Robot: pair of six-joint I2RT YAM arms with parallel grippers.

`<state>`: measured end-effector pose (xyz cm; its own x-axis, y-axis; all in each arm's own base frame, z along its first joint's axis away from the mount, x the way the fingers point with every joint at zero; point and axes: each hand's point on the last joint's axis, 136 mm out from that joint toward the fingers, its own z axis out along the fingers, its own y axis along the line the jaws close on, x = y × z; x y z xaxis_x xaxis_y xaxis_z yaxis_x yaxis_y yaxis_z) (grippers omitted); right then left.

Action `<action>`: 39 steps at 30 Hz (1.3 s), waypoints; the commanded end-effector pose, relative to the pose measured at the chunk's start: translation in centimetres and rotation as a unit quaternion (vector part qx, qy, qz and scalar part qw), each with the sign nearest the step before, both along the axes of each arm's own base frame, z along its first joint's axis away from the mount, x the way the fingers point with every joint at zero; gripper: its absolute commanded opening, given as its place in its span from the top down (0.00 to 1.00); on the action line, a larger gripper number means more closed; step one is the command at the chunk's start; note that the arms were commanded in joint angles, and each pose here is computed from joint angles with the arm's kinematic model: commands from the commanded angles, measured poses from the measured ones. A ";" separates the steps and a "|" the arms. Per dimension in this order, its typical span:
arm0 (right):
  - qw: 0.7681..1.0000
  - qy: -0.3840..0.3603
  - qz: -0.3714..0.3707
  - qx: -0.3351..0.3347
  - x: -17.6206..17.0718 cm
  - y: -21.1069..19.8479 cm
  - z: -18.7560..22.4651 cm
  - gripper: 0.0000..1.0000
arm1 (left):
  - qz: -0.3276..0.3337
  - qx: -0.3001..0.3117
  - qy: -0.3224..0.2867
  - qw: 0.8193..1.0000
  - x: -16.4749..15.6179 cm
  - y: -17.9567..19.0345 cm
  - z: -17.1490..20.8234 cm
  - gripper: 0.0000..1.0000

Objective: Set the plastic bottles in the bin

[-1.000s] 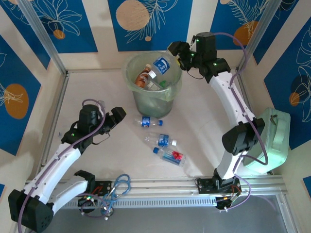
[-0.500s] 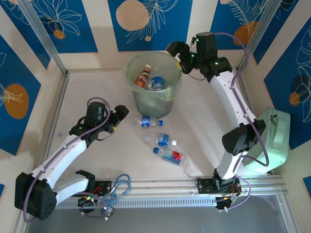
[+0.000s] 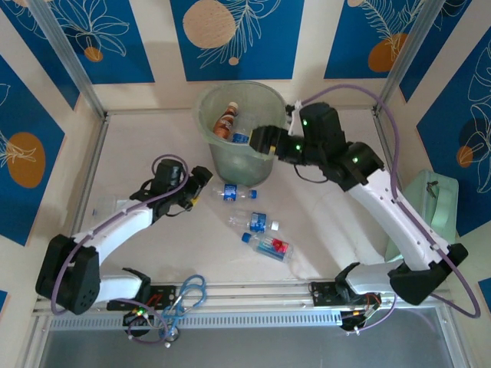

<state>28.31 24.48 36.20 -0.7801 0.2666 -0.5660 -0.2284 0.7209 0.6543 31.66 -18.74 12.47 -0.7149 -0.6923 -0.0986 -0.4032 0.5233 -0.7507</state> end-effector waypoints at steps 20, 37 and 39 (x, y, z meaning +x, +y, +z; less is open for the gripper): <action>0.997 0.037 -0.024 -0.061 -4.4 -3.3 -6.5 0.20 | -0.113 0.164 -0.074 0.977 2.6 -1.1 -1.2 0.18; 0.997 0.048 -0.032 -0.058 -5.3 -4.0 -7.3 0.20 | -0.216 0.140 -0.121 0.959 2.7 -4.4 -3.0 0.28; 0.996 0.049 -0.035 -0.060 -5.2 -4.0 -7.5 0.20 | -0.225 0.133 -0.120 0.958 2.2 -4.8 -3.1 0.28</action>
<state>23.50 20.93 29.03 -0.8167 0.2457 -0.5222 -0.1323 0.8010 0.5838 34.58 -22.21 8.92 -0.8578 -0.2969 -0.4195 0.0067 0.8097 -0.5868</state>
